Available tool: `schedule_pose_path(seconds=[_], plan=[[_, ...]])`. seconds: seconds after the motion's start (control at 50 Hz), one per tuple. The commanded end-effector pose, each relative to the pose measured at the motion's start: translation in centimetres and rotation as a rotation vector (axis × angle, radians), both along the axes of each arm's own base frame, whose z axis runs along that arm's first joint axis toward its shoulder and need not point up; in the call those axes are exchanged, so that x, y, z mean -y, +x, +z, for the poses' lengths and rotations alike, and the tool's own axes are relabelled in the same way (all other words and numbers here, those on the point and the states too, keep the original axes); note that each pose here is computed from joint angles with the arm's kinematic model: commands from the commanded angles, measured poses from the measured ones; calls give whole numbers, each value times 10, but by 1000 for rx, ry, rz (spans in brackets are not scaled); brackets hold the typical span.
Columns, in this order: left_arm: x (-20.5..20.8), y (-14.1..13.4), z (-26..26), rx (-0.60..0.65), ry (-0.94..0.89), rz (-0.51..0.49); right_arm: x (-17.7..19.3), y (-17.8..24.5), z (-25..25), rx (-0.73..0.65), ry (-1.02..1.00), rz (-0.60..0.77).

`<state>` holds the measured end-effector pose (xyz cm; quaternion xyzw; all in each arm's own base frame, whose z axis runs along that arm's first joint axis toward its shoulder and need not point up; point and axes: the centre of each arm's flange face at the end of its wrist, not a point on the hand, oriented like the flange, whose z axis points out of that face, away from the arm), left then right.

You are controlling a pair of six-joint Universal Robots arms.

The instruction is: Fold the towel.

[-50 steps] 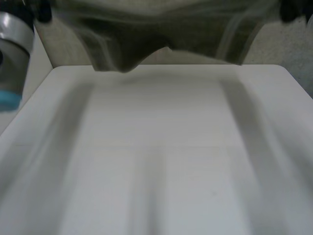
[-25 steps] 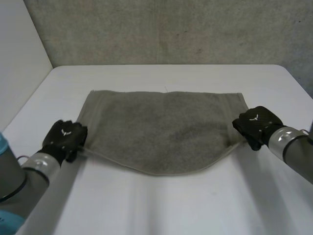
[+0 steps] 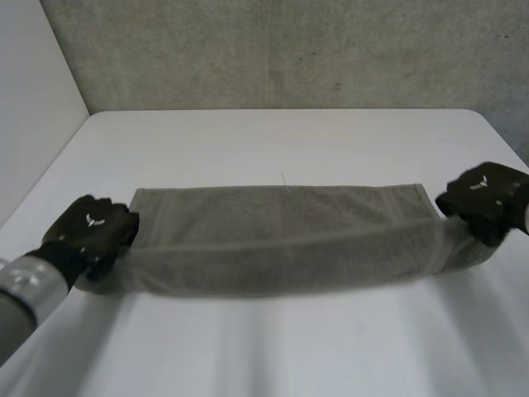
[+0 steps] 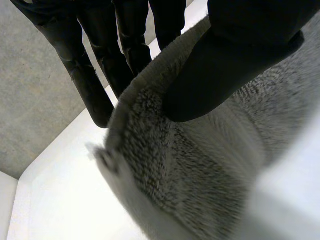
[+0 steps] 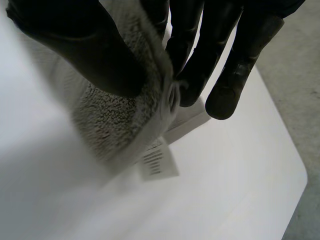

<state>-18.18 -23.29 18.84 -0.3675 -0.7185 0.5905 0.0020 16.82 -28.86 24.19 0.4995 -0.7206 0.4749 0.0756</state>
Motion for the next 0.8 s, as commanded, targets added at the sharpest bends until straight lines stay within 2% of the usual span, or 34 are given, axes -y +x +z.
schedule_pose_path(seconds=[0.02, 0.12, 0.26, 0.42, 0.52, 0.62, 0.7, 0.8], plan=[[63, -19, -24, -29, -4, 24, 37, 30, -17, 61, -53, -41], [103, -27, -26, -69, -35, 82, 66, 44, -25, 108, -139, -80], [140, -46, -27, -88, -111, 60, 104, 64, -39, 123, -291, -105], [167, -64, -38, -102, -151, 39, 123, 76, -63, 97, -307, -142], [165, -70, -47, -93, -136, 31, 121, 76, -72, 49, -302, -214], [158, -68, -45, -92, -115, 39, 111, 72, -56, 76, -304, -242], [149, -59, -30, -98, -119, 54, 84, 66, -32, 141, -289, -225], [116, -42, -6, -157, -96, 86, 50, 60, -26, 157, -236, -182]])
